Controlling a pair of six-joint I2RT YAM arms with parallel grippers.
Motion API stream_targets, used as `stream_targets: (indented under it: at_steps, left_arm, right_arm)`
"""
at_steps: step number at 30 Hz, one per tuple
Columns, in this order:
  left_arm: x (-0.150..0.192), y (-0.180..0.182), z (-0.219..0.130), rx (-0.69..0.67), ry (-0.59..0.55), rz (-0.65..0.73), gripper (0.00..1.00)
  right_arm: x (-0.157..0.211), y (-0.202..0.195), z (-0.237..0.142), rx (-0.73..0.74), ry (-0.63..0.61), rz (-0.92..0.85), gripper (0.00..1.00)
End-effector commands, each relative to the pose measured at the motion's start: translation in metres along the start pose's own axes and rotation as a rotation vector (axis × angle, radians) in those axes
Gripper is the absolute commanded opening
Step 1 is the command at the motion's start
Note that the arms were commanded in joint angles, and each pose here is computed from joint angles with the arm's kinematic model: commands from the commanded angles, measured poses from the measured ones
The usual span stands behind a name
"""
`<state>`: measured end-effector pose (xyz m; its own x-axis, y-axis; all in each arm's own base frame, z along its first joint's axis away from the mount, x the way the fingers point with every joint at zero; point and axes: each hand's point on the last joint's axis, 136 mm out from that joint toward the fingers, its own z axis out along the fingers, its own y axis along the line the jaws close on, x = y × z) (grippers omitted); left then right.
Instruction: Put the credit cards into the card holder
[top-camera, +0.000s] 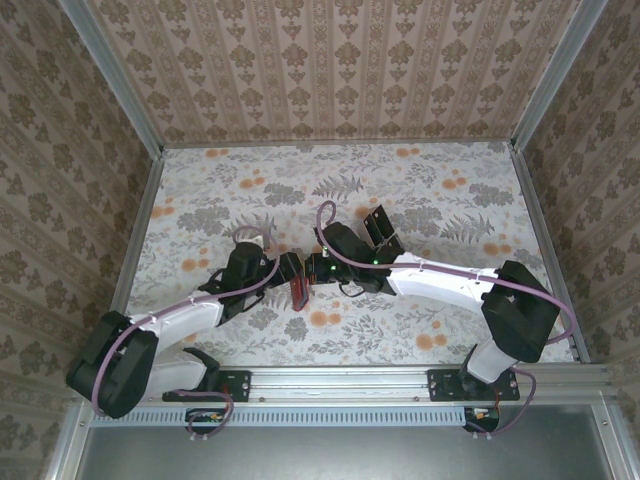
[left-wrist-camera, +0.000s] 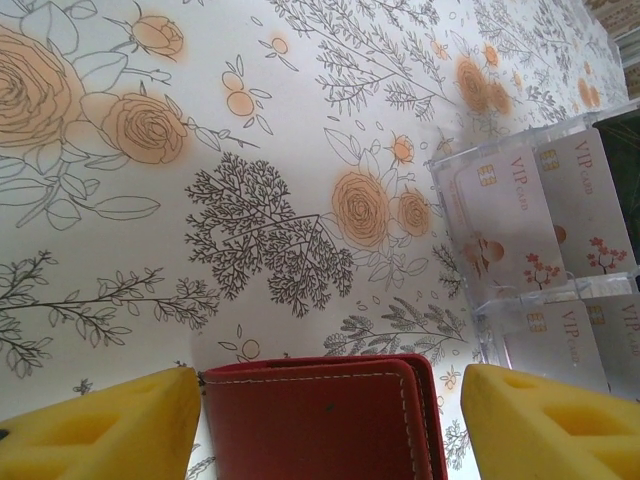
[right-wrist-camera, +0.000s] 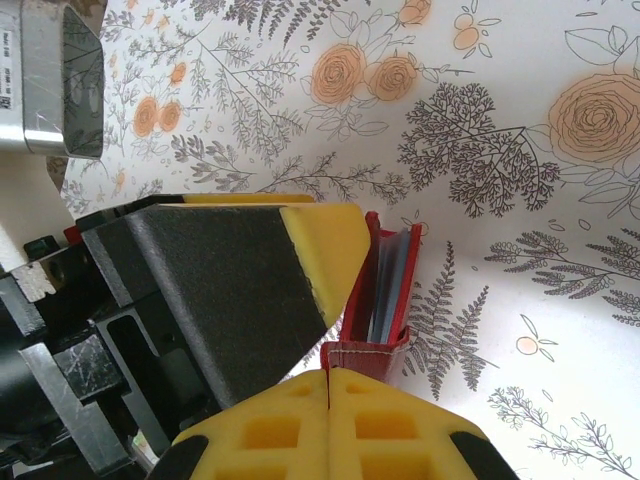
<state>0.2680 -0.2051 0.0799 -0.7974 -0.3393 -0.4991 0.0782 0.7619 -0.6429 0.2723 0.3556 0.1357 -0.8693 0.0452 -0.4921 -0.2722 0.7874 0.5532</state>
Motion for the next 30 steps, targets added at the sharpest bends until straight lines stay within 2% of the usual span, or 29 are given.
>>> stream_targets:
  at_steps: [1, 4, 9, 12, 20, 25, 26, 30]
  left_arm:
    - [-0.004, -0.009, 0.002, 0.018, -0.005, 0.025, 0.71]
    - [-0.002, -0.005, 0.002, 0.008, 0.001, 0.024, 0.66]
    - [0.006, 0.007, 0.002, -0.017, 0.005, 0.012, 0.41]
    - [0.010, 0.014, 0.000, -0.037, 0.007, 0.007, 0.32]
    - [0.015, 0.034, -0.009, -0.110, -0.010, 0.014, 0.29]
    - [0.019, 0.049, -0.011, -0.169, -0.010, 0.028, 0.32]
    - [0.020, 0.051, -0.011, -0.176, -0.009, 0.031, 0.33]
    - [0.021, 0.058, -0.011, -0.210, -0.004, 0.040, 0.34]
  right_arm:
    - [-0.015, 0.015, -0.013, -0.051, -0.036, 0.001, 0.00]
    - [-0.015, 0.012, -0.013, -0.042, -0.035, 0.004, 0.00]
    - [-0.013, 0.000, -0.013, -0.022, -0.038, 0.022, 0.00]
    - [-0.011, -0.010, -0.015, -0.004, -0.040, 0.035, 0.00]
    - [0.013, -0.061, -0.002, 0.091, -0.021, 0.105, 0.00]
    - [0.036, -0.090, 0.014, 0.144, 0.027, 0.148, 0.00]
    - [0.039, -0.093, 0.016, 0.148, 0.035, 0.154, 0.03]
    - [0.041, -0.091, 0.010, 0.136, 0.029, 0.164, 0.30]
